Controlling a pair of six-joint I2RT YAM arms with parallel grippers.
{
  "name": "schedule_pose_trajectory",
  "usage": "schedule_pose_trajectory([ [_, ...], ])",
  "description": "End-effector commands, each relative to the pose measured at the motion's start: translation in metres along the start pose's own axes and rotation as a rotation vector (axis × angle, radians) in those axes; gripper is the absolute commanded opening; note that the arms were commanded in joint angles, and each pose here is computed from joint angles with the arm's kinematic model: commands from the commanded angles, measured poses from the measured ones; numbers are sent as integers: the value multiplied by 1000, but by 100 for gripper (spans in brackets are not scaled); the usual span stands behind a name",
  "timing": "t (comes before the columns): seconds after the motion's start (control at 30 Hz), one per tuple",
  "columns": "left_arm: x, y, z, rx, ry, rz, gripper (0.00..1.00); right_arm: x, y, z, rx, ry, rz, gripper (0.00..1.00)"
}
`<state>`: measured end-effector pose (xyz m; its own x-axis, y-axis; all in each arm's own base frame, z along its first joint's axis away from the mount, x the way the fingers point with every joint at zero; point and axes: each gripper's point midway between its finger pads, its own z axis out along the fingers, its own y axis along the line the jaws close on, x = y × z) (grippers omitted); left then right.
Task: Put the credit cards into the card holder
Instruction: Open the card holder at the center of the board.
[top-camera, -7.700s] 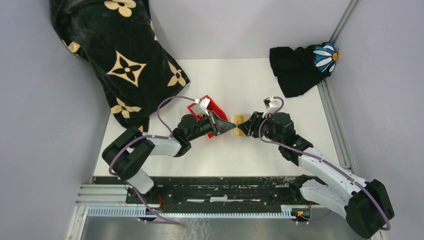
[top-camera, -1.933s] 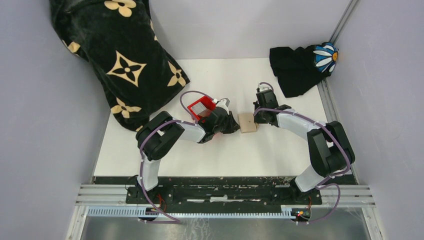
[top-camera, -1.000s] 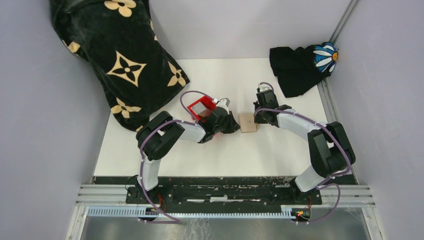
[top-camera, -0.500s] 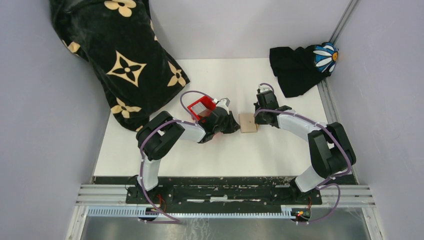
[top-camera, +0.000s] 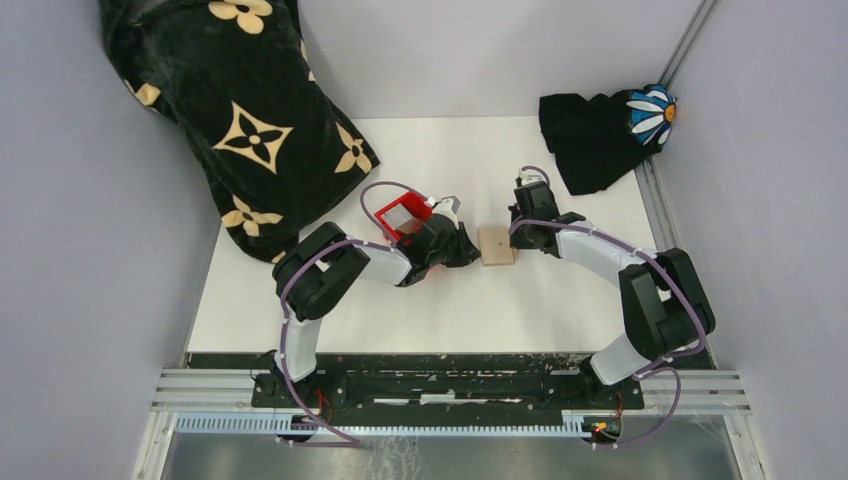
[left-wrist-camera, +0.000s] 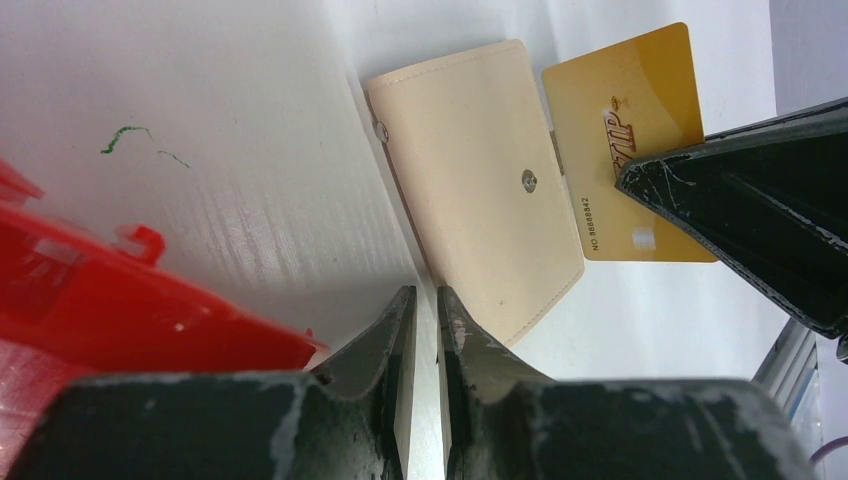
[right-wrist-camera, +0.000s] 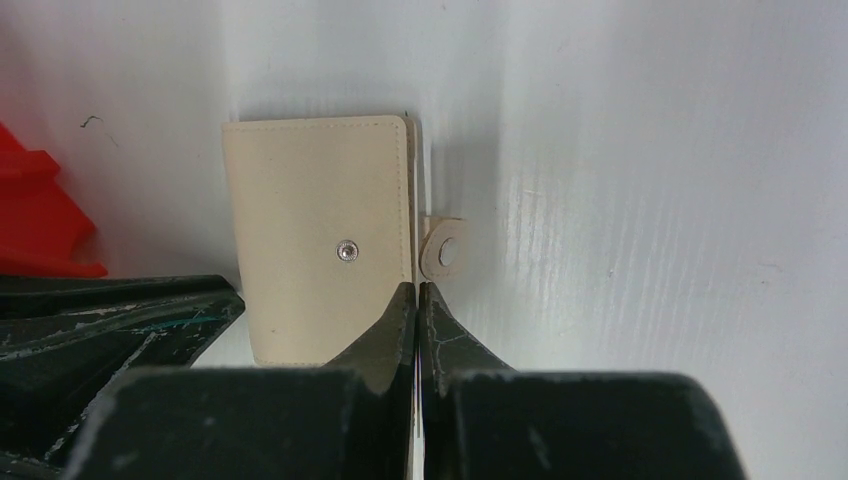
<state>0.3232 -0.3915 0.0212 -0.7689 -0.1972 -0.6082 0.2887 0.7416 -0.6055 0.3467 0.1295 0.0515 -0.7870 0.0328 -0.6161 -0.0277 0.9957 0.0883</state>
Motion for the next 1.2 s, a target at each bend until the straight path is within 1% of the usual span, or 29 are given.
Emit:
schedule_pose_trajectory([
  [0.0, 30, 32, 2, -95, 70, 46, 21, -14, 5, -8, -22, -57, 29, 1],
  [0.43, 30, 30, 3, -91, 70, 46, 21, -4, 4, -2, -24, -40, 35, 1],
  [0.9, 33, 33, 4, -98, 74, 43, 21, -10, 14, -6, -75, -64, 66, 1],
  [1.17, 34, 34, 4, -101, 77, 45, 21, -14, 13, -10, -74, -80, 67, 1],
])
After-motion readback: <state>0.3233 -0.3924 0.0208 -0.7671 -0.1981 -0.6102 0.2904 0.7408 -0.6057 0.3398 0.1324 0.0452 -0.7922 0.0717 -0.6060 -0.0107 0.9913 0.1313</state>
